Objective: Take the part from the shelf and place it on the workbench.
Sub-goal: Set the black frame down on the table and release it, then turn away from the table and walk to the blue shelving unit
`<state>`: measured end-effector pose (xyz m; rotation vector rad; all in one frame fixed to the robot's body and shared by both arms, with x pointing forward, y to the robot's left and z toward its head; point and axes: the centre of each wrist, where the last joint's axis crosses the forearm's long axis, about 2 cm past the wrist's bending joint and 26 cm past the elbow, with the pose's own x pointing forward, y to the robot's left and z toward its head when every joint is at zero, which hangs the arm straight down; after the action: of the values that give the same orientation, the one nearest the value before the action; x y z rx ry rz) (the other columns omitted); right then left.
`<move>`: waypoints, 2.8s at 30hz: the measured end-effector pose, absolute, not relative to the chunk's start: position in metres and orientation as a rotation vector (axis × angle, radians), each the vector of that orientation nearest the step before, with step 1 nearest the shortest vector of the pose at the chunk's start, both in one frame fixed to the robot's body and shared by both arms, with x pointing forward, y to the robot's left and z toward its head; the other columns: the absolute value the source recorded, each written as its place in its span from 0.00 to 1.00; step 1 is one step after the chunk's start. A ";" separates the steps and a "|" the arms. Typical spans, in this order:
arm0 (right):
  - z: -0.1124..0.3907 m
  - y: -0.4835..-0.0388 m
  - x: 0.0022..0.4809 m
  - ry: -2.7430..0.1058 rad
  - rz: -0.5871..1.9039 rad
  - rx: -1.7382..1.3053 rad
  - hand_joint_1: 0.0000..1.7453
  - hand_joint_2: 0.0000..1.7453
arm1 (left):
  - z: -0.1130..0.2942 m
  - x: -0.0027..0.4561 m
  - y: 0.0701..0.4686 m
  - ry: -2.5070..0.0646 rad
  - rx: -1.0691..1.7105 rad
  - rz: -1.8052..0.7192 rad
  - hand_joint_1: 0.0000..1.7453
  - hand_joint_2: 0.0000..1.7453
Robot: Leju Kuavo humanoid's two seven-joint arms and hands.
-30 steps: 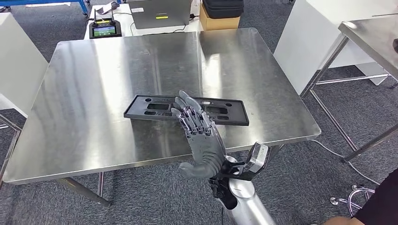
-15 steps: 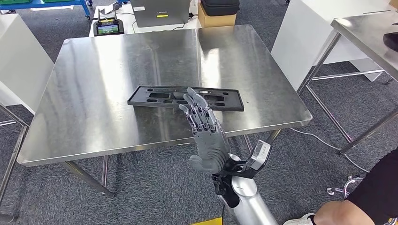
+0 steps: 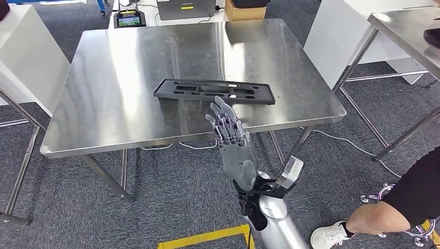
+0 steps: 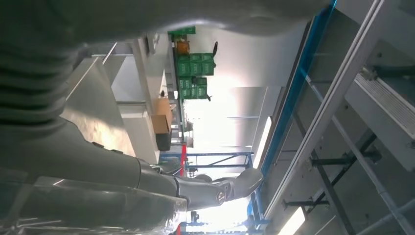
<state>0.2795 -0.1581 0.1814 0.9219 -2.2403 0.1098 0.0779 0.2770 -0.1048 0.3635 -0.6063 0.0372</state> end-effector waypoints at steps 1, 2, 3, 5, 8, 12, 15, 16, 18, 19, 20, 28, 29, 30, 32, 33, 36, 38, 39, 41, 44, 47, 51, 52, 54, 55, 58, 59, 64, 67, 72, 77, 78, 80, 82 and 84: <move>0.181 -0.159 0.280 -2.240 0.108 0.919 0.00 0.00 | -0.105 0.079 0.277 -0.607 0.365 0.037 0.00 0.00; 0.181 -0.160 0.280 -2.241 0.106 0.916 0.00 0.00 | -0.105 0.079 0.277 -0.609 0.366 0.038 0.00 0.00; 0.180 -0.161 0.280 -2.241 0.104 0.913 0.00 0.00 | -0.104 0.079 0.278 -0.610 0.367 0.038 0.00 0.00; 0.179 -0.162 0.279 -2.240 0.101 0.908 0.00 0.00 | -0.104 0.079 0.277 -0.610 0.366 0.038 0.00 0.00; 0.179 -0.162 0.279 -2.239 0.098 0.904 0.00 0.00 | -0.104 0.079 0.277 -0.612 0.365 0.039 0.00 0.00; 0.179 -0.163 0.279 -2.240 0.097 0.903 0.00 0.00 | -0.104 0.079 0.277 -0.614 0.366 0.039 0.00 0.00; 0.179 -0.162 0.279 -2.242 0.094 0.901 0.00 0.00 | -0.104 0.079 0.276 -0.616 0.365 0.038 0.00 0.00; 0.179 -0.163 0.279 -2.245 0.091 0.882 0.00 0.00 | -0.105 0.079 0.276 -0.616 0.365 0.038 0.00 0.00; 0.172 -0.166 0.278 -2.259 0.112 0.660 0.00 0.00 | -0.105 0.075 0.276 -0.612 0.369 0.043 0.00 0.00; 0.166 -0.169 0.277 -2.259 0.129 0.521 0.00 0.00 | -0.106 0.073 0.277 -0.610 0.371 0.045 0.00 0.00; 0.160 -0.172 0.276 -2.253 0.149 0.395 0.00 0.00 | -0.106 0.070 0.277 -0.608 0.374 0.049 0.00 0.00; 0.101 -0.202 0.270 -1.997 0.180 -0.126 0.00 0.00 | -0.107 0.066 0.278 -0.606 0.388 0.057 0.00 0.00; 0.083 -0.212 0.267 -1.928 0.198 -0.220 0.00 0.00 | -0.107 0.065 0.278 -0.603 0.390 0.058 0.00 0.00; 0.065 -0.223 0.263 -1.852 0.218 -0.298 0.00 0.00 | -0.107 0.064 0.278 -0.600 0.390 0.059 0.00 0.00; 0.023 -0.248 0.248 -1.673 0.263 -0.424 0.00 0.00 | -0.107 0.064 0.278 -0.596 0.394 0.062 0.00 0.00; 0.004 -0.260 0.238 -1.580 0.283 -0.474 0.00 0.00 | -0.107 0.063 0.278 -0.595 0.396 0.062 0.00 0.00; -0.042 -0.289 0.201 -1.280 0.346 -0.582 0.00 0.00 | -0.107 0.061 0.279 -0.593 0.400 0.059 0.00 0.00; -0.062 -0.301 0.177 -1.076 0.354 -0.580 0.00 0.00 | -0.108 0.060 0.279 -0.595 0.396 0.053 0.00 0.00; -0.069 -0.305 0.166 -0.979 0.342 -0.561 0.00 0.00 | -0.108 0.061 0.279 -0.598 0.393 0.050 0.00 0.00; -0.080 -0.310 0.147 -0.816 0.309 -0.518 0.00 0.00 | -0.107 0.061 0.279 -0.608 0.392 0.045 0.00 0.00; -0.093 -0.311 0.118 -0.647 0.277 -0.466 0.00 0.00 | -0.108 0.059 0.281 -0.616 0.394 0.042 0.00 0.00; -0.099 -0.309 0.098 -0.547 0.265 -0.441 0.00 0.00 | -0.108 0.055 0.282 -0.611 0.397 0.041 0.00 0.00; -0.103 -0.306 0.082 -0.404 0.253 -0.415 0.00 0.00 | -0.108 0.055 0.284 -0.613 0.398 0.033 0.00 0.00; -0.105 -0.305 0.077 -0.371 0.254 -0.410 0.00 0.00 | -0.108 0.055 0.285 -0.613 0.397 0.032 0.00 0.00; -0.106 -0.303 0.070 -0.324 0.260 -0.402 0.00 0.00 | -0.108 0.056 0.285 -0.615 0.396 0.029 0.00 0.00; -0.106 -0.301 0.068 -0.310 0.261 -0.398 0.00 0.00 | -0.108 0.057 0.285 -0.618 0.397 0.028 0.00 0.00; -0.107 -0.298 0.066 -0.261 0.264 -0.379 0.00 0.00 | -0.108 0.061 0.287 -0.629 0.398 0.027 0.00 0.00; -0.107 -0.297 0.065 -0.237 0.265 -0.372 0.00 0.00 | -0.108 0.061 0.287 -0.630 0.398 0.027 0.00 0.00; -0.108 -0.293 0.059 -0.144 0.283 -0.347 0.00 0.00 | -0.108 0.060 0.286 -0.627 0.401 0.037 0.00 0.00; -0.108 -0.292 0.060 -0.132 0.301 -0.340 0.00 0.00 | -0.108 0.059 0.285 -0.625 0.401 0.040 0.00 0.00; -0.108 -0.289 0.063 -0.134 0.314 -0.335 0.00 0.00 | -0.108 0.060 0.286 -0.625 0.404 0.042 0.00 0.00; -0.108 -0.285 0.062 -0.130 0.307 -0.324 0.00 0.00 | -0.108 0.055 0.286 -0.614 0.408 0.046 0.00 0.00; -0.108 -0.285 0.062 -0.128 0.303 -0.321 0.00 0.00 | -0.109 0.054 0.286 -0.611 0.408 0.045 0.00 0.00; -0.108 -0.284 0.062 -0.126 0.299 -0.316 0.00 0.00 | -0.109 0.054 0.286 -0.611 0.409 0.042 0.00 0.00; -0.108 -0.283 0.061 -0.125 0.301 -0.314 0.00 0.00 | -0.109 0.054 0.287 -0.612 0.412 0.036 0.00 0.00; -0.108 -0.282 0.060 -0.123 0.303 -0.313 0.00 0.00 | -0.109 0.054 0.287 -0.611 0.413 0.033 0.00 0.00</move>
<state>0.0603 -0.2824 -0.1084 -0.3133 -0.1232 0.3032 0.0538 0.2871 -0.1086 0.4125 -0.6113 0.0328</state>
